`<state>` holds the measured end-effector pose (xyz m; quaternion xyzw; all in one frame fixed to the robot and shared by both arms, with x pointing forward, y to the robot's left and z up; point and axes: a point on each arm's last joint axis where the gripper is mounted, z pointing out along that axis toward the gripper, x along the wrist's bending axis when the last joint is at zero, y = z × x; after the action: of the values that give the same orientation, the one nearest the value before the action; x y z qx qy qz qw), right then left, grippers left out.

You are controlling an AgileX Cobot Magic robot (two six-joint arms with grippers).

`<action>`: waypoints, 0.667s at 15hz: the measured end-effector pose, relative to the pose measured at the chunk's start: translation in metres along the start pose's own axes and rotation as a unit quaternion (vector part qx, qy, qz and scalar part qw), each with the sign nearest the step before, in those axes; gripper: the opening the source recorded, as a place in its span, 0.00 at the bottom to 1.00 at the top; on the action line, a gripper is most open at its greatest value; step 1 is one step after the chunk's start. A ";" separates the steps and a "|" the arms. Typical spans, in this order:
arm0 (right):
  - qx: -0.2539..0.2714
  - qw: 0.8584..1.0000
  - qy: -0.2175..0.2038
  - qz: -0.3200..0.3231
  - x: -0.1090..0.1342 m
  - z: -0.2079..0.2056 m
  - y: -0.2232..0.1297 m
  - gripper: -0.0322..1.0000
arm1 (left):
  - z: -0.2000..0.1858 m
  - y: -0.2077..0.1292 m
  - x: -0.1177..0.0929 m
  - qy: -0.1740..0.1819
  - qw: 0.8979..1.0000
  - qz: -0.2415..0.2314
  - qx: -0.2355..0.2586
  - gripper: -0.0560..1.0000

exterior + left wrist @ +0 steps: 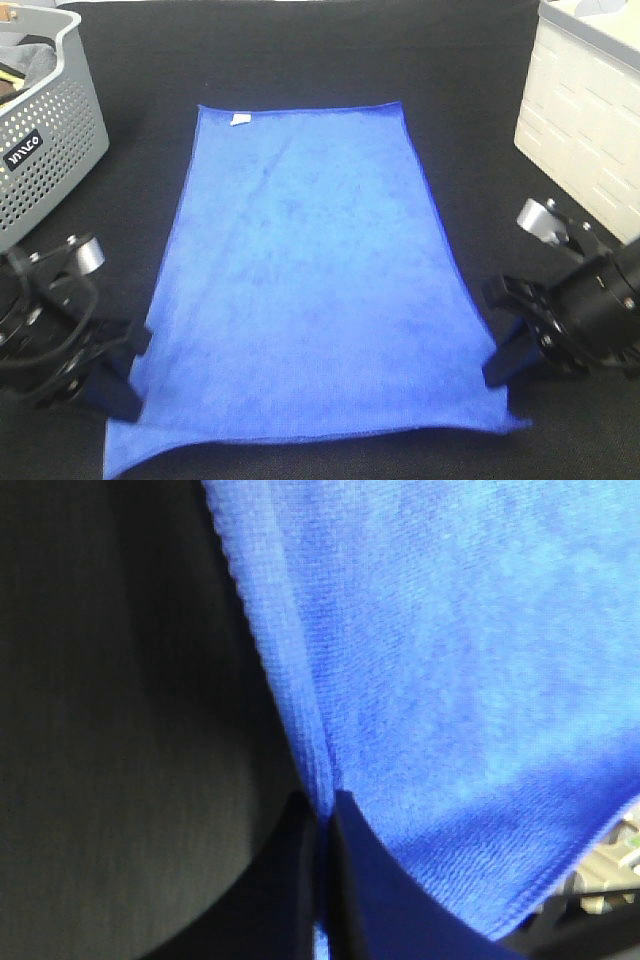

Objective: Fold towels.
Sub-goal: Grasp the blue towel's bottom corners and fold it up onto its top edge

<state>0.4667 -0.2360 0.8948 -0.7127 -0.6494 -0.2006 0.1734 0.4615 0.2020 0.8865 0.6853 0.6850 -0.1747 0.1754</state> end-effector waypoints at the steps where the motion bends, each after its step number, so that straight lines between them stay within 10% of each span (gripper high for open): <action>1: 0.008 1.000 0.000 0.003 -0.001 -0.001 -0.011 0.03 | -0.002 -0.010 0.002 0.002 1.000 -0.003 0.005 0.05; 10: -0.004 1.000 0.009 0.000 0.002 -0.018 -0.055 0.03 | -0.032 -0.056 0.001 -0.007 0.998 -0.005 -0.068 0.05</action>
<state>0.4113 -0.2385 0.9106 -0.7113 -0.6472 -0.2098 0.1764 0.4050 0.2181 0.9146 0.6667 0.6977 -0.1333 0.2256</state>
